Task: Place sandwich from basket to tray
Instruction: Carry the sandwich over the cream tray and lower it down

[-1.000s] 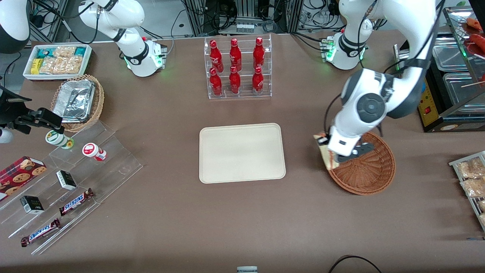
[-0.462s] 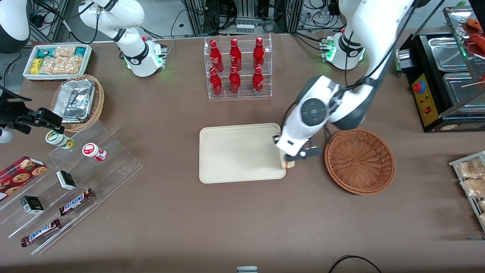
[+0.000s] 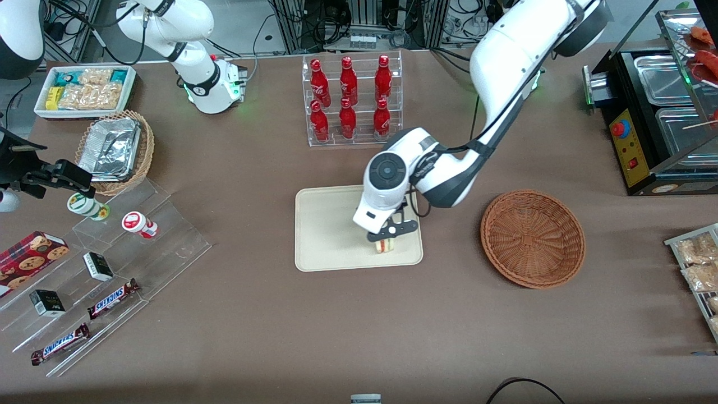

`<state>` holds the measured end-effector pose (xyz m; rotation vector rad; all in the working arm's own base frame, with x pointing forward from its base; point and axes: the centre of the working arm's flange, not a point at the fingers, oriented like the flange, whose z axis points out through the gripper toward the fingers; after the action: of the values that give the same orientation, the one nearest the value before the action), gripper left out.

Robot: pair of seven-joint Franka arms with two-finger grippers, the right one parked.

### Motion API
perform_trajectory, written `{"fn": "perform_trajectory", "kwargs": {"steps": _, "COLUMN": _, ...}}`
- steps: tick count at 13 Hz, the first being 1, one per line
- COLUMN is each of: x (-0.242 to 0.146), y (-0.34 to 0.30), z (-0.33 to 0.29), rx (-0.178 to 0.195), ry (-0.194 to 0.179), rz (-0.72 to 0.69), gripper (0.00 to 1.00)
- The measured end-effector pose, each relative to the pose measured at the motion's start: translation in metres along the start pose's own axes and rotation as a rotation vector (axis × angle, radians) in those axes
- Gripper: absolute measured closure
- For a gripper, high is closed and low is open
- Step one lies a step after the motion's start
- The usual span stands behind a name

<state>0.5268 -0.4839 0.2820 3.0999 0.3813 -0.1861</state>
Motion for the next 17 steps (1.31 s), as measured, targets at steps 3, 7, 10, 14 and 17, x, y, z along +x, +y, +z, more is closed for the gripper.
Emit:
{"fn": "perform_trajectory", "kwargs": {"steps": 3, "x": -0.011, "y": 0.023, "z": 0.008, "rx": -0.002, "ry": 0.024, "rz": 0.011, "gripper": 0.85}}
{"fn": "perform_trajectory", "kwargs": {"steps": 7, "x": -0.018, "y": 0.036, "z": 0.033, "rx": 0.025, "ry": 0.043, "rz": 0.011, "gripper": 0.85}}
{"fn": "perform_trajectory", "kwargs": {"steps": 10, "x": -0.018, "y": 0.037, "z": 0.043, "rx": 0.034, "ry": 0.033, "rz": 0.000, "gripper": 0.85}}
{"fn": "perform_trajectory", "kwargs": {"steps": 14, "x": -0.020, "y": 0.038, "z": 0.050, "rx": 0.040, "ry": 0.027, "rz": -0.041, "gripper": 0.85}}
{"fn": "perform_trajectory", "kwargs": {"steps": 17, "x": -0.020, "y": 0.038, "z": 0.051, "rx": 0.039, "ry": 0.027, "rz": -0.068, "gripper": 0.59}}
